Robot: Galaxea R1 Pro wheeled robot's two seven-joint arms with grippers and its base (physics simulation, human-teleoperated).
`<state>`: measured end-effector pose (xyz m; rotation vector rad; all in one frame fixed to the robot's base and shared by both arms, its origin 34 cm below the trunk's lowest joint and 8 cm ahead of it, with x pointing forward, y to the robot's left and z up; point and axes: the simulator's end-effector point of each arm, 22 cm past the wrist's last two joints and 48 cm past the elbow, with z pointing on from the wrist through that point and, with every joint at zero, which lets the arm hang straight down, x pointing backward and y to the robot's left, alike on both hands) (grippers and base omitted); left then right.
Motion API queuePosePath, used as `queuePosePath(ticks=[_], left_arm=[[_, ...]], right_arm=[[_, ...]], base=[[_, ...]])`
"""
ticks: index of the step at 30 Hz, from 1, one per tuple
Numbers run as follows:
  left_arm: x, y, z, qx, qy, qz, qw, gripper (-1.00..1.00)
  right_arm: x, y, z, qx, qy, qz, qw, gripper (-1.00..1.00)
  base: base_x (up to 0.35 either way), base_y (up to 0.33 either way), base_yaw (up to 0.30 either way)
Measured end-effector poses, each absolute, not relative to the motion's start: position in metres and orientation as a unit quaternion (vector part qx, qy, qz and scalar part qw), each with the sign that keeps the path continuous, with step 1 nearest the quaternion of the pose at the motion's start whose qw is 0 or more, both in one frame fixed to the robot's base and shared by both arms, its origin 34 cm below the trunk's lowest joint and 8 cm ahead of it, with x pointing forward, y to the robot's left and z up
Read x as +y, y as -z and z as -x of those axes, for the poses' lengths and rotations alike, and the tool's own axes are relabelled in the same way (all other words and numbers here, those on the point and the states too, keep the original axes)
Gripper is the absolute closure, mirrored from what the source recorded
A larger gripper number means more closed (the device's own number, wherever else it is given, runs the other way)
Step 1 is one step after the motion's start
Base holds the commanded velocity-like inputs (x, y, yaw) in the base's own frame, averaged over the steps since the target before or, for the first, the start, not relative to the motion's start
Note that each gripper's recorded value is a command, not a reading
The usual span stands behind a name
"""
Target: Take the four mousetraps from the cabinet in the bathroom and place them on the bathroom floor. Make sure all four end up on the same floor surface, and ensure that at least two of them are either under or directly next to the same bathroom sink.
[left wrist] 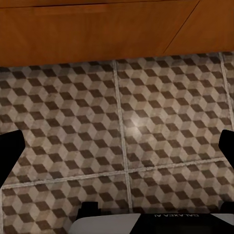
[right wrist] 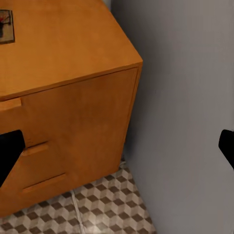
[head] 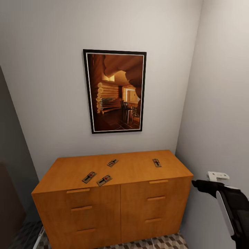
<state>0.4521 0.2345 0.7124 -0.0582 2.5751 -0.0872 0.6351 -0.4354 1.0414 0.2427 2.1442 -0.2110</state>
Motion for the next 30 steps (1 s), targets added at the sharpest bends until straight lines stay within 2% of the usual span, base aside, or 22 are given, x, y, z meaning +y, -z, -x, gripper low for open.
queuePosePath(ticks=[15,30], left_arm=[[0.234,-0.711,-0.451,0.96,0.033,0.022,0.277,-1.0],[0.234,-0.711,-0.451,0.959,0.034,0.024,0.281,-1.0]], right_arm=[[-0.41,-1.118,-0.684,0.848,0.064,-0.091,0.518,-1.0],[-0.346,-1.126,-0.73,0.857,0.047,-0.069,0.508,-1.0]], base=[[0.0,0.0,0.0],[0.0,0.0,0.0]])
